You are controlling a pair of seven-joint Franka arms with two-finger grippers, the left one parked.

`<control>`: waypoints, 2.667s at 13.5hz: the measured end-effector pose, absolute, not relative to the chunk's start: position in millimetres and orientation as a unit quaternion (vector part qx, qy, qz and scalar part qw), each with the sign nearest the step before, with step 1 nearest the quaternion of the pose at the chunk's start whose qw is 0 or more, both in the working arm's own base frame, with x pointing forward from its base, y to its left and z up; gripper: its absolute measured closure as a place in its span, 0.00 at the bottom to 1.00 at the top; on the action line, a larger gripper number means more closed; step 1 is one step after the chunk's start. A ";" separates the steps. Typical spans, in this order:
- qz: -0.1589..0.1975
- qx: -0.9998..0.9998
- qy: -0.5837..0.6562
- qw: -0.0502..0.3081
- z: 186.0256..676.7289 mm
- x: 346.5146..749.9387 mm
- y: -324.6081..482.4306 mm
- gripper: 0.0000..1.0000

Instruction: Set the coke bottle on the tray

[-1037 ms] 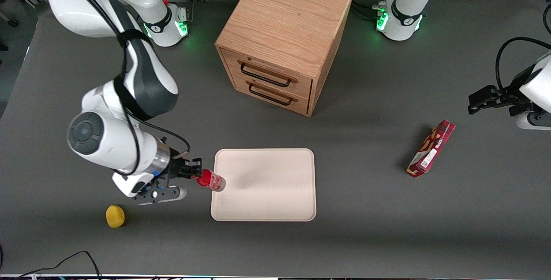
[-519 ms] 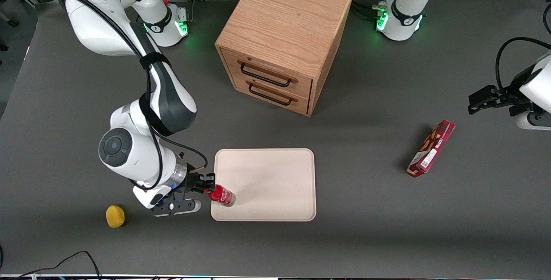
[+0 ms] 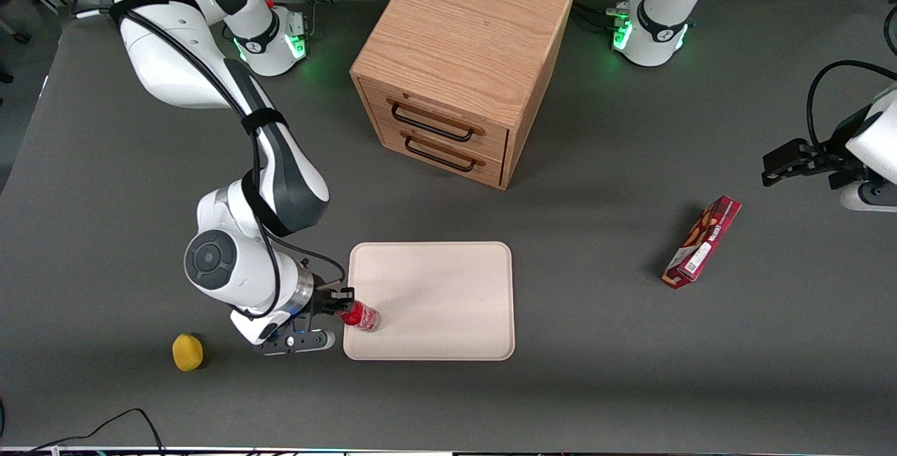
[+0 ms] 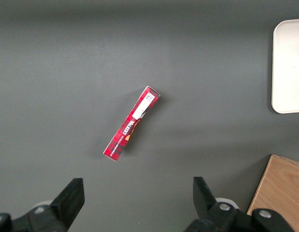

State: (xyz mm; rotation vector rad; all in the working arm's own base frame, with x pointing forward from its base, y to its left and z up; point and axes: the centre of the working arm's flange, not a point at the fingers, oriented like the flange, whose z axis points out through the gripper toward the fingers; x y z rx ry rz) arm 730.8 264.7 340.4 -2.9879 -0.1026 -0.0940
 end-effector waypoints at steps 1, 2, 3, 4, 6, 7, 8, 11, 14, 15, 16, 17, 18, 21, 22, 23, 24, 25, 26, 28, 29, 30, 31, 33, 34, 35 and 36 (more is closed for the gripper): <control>-0.033 -0.996 -0.034 0.076 340.6 731.3 264.7 0.69; -0.034 -0.996 -0.034 0.076 340.2 731.8 264.1 0.63; -0.036 -0.996 -0.032 0.076 340.6 732.7 262.5 0.55; -0.037 -0.996 -0.031 0.076 341.5 733.6 260.9 0.44; -0.042 -0.996 -0.031 0.078 346.9 734.9 260.3 0.23; -0.047 -0.995 -0.031 0.079 352.9 735.7 260.3 0.11; -0.052 -0.995 -0.031 0.081 361.5 736.2 260.1 0.02; -0.045 -0.996 -0.029 0.077 393.3 729.9 253.4 0.00; -0.038 -0.996 -0.029 0.073 442.0 717.9 243.8 0.00; -0.034 -0.996 -0.029 0.071 458.9 711.8 240.9 0.00; -0.026 -0.997 -0.030 0.068 471.4 705.9 237.6 0.00; -0.015 -0.997 -0.028 0.064 480.3 700.9 231.9 0.00; -0.002 -0.998 -0.025 0.059 486.6 696.9 223.3 0.00; 0.013 -0.998 -0.011 0.053 507.6 688.2 197.3 0.00; 0.015 -0.999 -0.008 0.051 513.1 683.5 190.4 0.00; 0.016 -0.999 -0.004 0.049 518.5 677.6 183.4 0.00; 0.016 -0.999 -0.001 0.048 524.7 671.0 177.2 0.00; 0.016 -0.999 0.003 0.047 531.9 664.3 170.8 0.00; 0.013 -0.999 0.007 0.045 540.8 657.7 162.7 0.00; 0.005 -1.000 0.015 0.021 555.4 642.3 143.1 0.00; -0.001 -1.000 0.020 0.007 560.7 634.4 128.9 0.00; -0.005 -1.000 0.022 -0.001 564.7 627.5 110.6 0.00; -0.008 -1.000 0.017 -0.004 568.8 622.1 88.3 0.00; -0.014 -1.000 -0.005 -0.007 579.1 614.1 35.4 0.00; -0.018 -1.000 -0.009 -0.009 586.1 609.9 12.5 0.00; -0.023 -1.000 -0.010 -0.010 594.9 604.3 -1.9 0.00; -0.027 -1.000 -0.009 -0.011 602.4 597.1 -7.4 0.00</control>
